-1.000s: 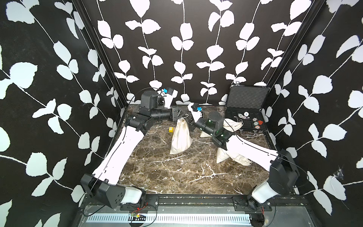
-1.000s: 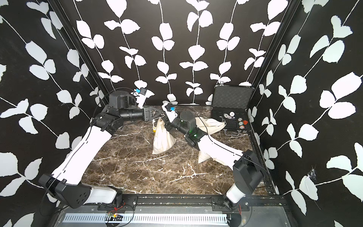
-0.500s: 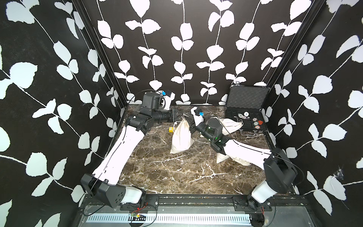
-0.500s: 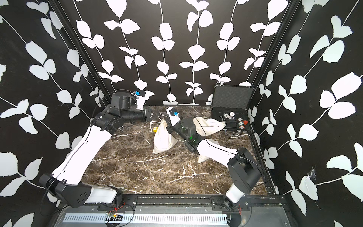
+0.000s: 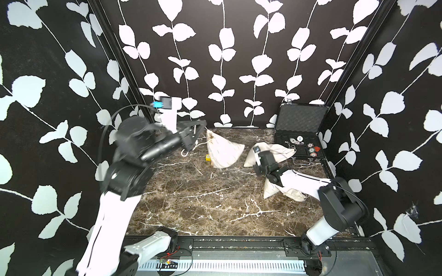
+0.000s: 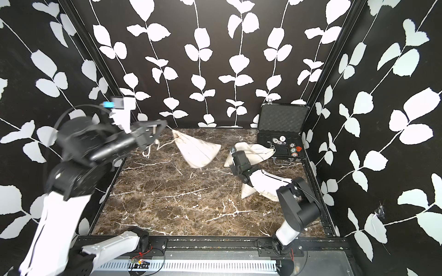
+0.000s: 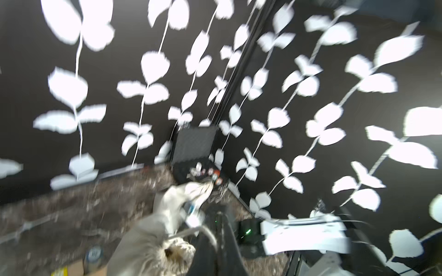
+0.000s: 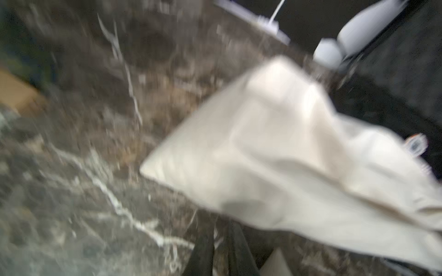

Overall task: Close the soil bag
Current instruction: Place the soil bag at the center of the board.

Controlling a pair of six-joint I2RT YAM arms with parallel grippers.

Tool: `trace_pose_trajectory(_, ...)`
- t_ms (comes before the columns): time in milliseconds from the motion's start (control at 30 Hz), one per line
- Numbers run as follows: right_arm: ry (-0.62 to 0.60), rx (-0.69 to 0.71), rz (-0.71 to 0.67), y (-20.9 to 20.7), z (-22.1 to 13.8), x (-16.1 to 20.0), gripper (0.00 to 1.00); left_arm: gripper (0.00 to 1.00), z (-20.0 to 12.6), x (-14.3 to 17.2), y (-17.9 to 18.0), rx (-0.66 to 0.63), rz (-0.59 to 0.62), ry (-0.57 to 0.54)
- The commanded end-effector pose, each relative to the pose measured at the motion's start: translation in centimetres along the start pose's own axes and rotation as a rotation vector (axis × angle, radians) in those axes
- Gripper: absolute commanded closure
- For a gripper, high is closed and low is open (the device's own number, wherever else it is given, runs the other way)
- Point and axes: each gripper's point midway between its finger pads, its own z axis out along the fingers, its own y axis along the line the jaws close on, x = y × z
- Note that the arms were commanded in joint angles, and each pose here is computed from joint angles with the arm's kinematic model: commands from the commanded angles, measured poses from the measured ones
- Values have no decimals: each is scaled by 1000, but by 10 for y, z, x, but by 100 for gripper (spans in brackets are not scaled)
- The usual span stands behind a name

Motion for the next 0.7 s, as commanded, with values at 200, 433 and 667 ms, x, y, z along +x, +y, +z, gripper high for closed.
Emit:
trace_pose_trajectory(200,-173,27,70,-20,-62,-49,93,100,1,26,15,-6,-40,-25)
trace_pose_trajectory(433,-183,-64,107,-5,-63,-34,90,100,26,113,67,-68,-139,114)
trace_pose_trajectory(667,-209,-1,127,-22,-83,-25,73,100,60,169,108,-100,-208,208)
